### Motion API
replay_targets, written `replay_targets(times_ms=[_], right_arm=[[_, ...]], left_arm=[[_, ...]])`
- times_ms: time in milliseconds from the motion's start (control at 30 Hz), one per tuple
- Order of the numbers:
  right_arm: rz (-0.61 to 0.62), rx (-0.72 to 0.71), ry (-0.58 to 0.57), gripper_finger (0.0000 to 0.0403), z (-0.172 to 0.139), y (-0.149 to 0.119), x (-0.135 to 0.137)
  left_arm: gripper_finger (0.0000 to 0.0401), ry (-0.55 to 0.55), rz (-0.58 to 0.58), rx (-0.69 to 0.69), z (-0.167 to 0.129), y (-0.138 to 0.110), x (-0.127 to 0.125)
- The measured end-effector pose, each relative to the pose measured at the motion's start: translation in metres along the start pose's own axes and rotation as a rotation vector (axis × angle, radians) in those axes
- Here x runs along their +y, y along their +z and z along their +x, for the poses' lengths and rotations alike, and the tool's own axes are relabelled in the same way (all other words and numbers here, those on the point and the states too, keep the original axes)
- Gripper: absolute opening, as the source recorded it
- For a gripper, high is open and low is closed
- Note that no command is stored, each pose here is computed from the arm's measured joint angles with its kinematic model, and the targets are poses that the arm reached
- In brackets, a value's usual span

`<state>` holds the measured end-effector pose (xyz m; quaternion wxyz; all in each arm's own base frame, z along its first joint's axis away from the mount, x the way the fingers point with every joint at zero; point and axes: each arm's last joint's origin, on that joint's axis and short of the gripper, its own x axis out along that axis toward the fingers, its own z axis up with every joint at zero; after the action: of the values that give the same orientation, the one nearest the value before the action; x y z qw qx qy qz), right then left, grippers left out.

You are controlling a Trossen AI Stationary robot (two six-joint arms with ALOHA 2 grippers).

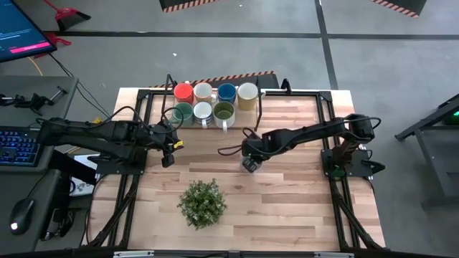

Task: Place coffee mugs
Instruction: Put the red patterned mug on the shelf

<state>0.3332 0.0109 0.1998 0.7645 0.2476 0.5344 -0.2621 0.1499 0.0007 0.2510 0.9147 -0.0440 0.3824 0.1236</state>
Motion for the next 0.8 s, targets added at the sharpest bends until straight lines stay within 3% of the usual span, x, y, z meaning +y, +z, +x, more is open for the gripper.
replay_targets(times_ms=[433, 800], right_arm=[[0.122, -0.079, -0.026, 0.0001, -0.002, 0.009, -0.002], [0.177, -0.204, -0.169, 0.0000, -0.059, 0.048, -0.005]], left_arm=[[0.0074, 0.000, -0.001, 0.000, 0.000, 0.000, 0.000], [0.0074, 0.000, 0.000, 0.003, 0.000, 0.000, 0.000]])
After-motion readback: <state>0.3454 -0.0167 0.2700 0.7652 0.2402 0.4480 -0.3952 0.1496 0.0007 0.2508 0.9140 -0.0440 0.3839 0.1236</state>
